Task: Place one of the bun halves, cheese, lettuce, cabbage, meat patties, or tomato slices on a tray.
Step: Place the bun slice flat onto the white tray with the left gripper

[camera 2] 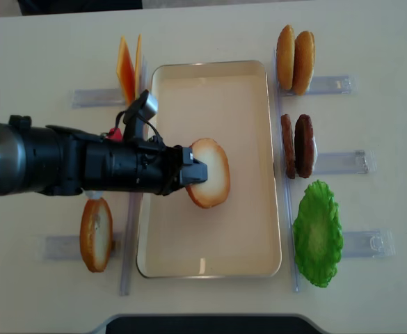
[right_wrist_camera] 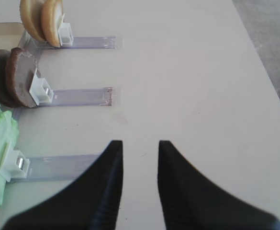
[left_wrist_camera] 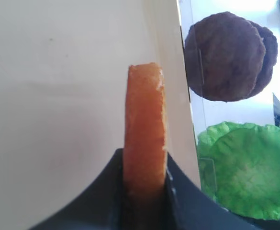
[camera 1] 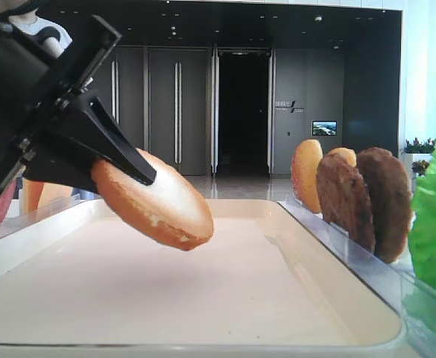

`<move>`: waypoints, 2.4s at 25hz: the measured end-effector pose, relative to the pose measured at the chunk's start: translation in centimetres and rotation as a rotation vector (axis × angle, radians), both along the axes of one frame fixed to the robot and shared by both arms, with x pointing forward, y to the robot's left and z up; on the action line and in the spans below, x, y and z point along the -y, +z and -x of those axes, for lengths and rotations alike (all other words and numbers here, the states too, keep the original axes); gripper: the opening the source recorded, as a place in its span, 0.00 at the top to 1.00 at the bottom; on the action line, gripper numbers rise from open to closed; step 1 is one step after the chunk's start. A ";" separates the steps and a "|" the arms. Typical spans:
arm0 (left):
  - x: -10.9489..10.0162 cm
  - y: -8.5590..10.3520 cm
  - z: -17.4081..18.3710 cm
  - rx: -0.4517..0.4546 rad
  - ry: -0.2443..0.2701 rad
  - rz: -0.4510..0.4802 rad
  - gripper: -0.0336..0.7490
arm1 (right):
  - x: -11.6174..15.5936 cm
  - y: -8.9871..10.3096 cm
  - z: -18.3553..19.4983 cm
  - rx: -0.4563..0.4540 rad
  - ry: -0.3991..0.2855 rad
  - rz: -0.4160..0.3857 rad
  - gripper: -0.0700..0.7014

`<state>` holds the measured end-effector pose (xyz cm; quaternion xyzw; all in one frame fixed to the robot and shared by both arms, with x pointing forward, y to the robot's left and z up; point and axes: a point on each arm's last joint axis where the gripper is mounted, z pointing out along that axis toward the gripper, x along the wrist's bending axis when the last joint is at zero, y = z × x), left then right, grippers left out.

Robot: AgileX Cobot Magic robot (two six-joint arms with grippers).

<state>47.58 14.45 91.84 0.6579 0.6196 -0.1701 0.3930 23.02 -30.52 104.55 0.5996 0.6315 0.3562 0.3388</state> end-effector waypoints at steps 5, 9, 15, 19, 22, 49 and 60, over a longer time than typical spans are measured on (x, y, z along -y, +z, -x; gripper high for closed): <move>0.3 -1.0 0.1 -0.046 -0.044 0.037 0.80 | 0.0 0.0 0.0 0.000 0.000 0.000 0.64; 0.3 -1.6 0.2 -0.053 -0.061 0.033 0.80 | 0.0 0.0 0.0 0.000 0.000 0.000 0.64; 0.4 -1.5 0.2 -0.046 -0.074 0.040 0.80 | 0.0 0.0 0.0 0.000 0.000 0.000 0.64; 0.4 -2.2 0.1 -0.063 -0.075 0.032 0.80 | 0.0 0.0 0.0 0.000 0.000 0.000 0.64; 0.4 -2.8 0.1 -0.083 -0.075 0.025 0.80 | 0.0 0.0 0.0 0.000 0.000 0.000 0.64; 0.5 -3.1 0.1 -0.122 -0.055 0.037 0.28 | 0.0 0.0 0.0 0.000 0.000 0.000 0.64; 0.0 -2.4 0.3 -0.149 -0.027 -0.014 0.28 | 0.0 0.0 0.0 0.000 0.000 0.000 0.64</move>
